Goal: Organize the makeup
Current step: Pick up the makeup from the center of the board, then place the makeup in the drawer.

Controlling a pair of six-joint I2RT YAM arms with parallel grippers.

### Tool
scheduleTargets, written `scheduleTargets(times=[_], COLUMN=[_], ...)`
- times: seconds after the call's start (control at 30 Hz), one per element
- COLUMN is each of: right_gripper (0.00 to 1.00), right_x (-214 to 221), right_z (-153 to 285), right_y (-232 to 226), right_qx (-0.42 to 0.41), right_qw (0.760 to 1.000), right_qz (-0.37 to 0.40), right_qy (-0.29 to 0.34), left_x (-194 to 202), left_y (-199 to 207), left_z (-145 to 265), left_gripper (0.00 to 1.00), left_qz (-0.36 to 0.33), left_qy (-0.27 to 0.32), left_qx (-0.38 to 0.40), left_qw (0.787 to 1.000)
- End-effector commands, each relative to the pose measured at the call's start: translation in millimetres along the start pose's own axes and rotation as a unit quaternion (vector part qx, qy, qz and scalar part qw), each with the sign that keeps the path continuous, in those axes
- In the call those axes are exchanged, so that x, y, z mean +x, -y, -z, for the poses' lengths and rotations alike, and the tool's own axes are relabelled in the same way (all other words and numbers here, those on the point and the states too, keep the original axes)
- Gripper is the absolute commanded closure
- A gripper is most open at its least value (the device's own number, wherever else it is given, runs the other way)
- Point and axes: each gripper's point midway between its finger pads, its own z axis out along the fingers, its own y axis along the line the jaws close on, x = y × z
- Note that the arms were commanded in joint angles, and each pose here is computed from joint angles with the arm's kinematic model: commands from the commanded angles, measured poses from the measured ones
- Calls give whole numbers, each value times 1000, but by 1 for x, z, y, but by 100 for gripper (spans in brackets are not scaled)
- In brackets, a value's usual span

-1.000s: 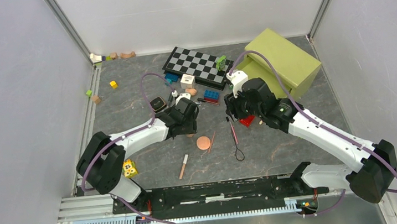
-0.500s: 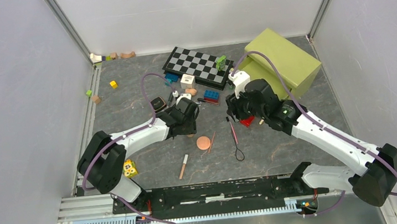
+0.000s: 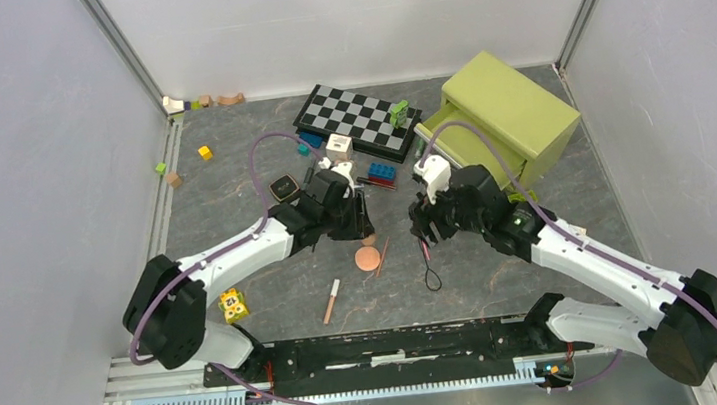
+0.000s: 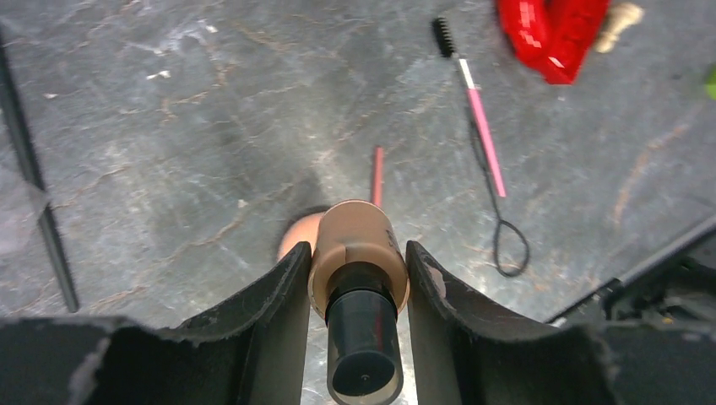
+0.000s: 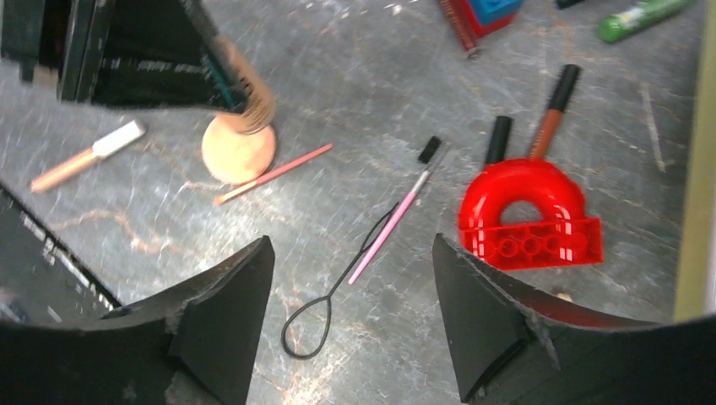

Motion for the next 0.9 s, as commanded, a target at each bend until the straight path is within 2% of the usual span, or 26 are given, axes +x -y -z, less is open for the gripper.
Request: scheduleTargets(times=[0.0,0.33,0.67,0.77,0.87], right_gripper=[21,16,16,17,23], right_x=[-5,-1,-5,-4,-3], right_z=[5,1,-6,-13,-20], right_y=[-33,-57,-93,-96,-92], right_qx=[-106,-174,-238,-233,-218], right_qw=[991,976,961,963,967], right_qz=[59,71,95,97,96], right_qy=[58,106,106,98,91], left_x=[-13,-13,-7,-7,-7], left_y=[43,88,101,108,111], left_z=[20,52,56,60,62], left_gripper=[69,69,68,68,68], left_qz=[-8,-2,0,-3,-7], left_qy=[14,-3,-25,-27,-29], left_qx=[106,224,265,282,290], left_qw=[994,975,964,959,957])
